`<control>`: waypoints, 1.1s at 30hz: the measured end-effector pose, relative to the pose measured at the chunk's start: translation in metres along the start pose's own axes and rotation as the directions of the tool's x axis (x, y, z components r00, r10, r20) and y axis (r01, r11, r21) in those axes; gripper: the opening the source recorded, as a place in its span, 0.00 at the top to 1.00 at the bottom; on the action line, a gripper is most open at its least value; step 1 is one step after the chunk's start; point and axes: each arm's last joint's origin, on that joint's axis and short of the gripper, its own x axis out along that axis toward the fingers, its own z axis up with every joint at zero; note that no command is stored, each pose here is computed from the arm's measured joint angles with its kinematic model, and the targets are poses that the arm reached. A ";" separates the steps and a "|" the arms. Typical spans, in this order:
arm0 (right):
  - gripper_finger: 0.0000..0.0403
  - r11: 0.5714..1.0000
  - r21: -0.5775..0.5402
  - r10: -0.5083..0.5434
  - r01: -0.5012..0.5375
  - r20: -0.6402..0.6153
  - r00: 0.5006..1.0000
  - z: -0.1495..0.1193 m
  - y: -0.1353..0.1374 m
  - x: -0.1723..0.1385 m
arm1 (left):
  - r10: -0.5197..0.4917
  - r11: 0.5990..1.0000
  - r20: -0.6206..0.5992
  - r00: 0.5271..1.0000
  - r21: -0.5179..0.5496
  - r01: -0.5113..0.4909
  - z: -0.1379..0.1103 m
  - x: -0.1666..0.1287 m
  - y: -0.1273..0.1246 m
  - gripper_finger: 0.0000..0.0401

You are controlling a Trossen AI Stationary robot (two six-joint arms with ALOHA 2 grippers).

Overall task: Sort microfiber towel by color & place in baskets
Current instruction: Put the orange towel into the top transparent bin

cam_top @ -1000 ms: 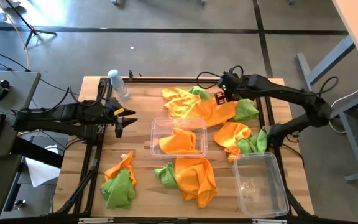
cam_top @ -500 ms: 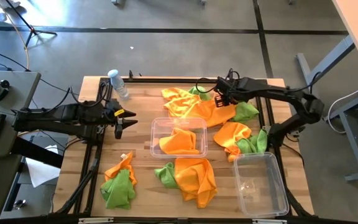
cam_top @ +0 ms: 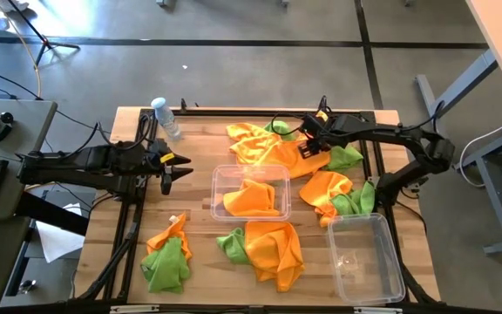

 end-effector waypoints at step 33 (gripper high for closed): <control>1.00 0.972 -0.118 0.235 -0.203 0.467 0.853 -0.015 -0.017 -0.134 | 0.097 0.995 0.040 0.994 0.018 -0.098 0.001 0.000 0.003 0.58</control>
